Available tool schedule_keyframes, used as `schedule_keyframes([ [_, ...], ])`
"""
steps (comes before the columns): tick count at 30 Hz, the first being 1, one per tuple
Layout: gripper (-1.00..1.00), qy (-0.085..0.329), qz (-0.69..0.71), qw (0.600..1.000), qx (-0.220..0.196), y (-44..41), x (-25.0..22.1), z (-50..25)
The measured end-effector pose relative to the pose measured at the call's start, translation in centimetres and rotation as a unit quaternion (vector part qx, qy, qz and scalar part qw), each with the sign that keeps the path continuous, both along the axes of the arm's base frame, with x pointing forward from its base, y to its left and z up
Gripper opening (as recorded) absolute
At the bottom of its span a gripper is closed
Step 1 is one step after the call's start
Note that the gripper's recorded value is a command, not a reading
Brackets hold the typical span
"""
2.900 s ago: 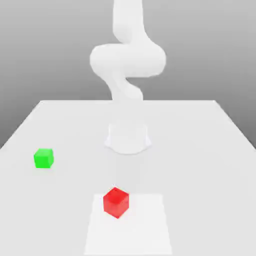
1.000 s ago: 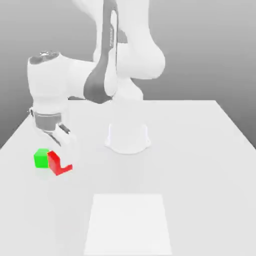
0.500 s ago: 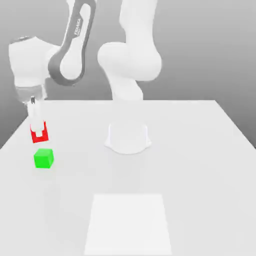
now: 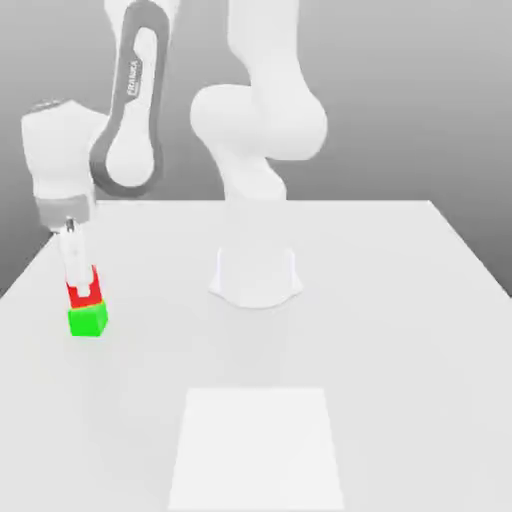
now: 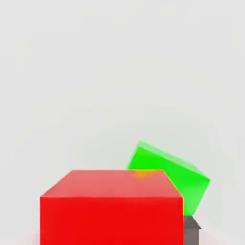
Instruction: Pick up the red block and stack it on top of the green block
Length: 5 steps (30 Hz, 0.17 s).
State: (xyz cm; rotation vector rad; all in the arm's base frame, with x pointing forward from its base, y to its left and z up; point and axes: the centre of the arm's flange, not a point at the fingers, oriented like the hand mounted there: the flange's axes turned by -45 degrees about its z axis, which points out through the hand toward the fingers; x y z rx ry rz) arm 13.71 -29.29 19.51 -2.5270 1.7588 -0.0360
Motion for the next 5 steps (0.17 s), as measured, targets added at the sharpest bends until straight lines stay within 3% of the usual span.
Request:
schedule_keyframes([
  [5, -1.0, 0.013, -0.001, 1.0, -0.007, -0.1, -0.42, -1.12],
])
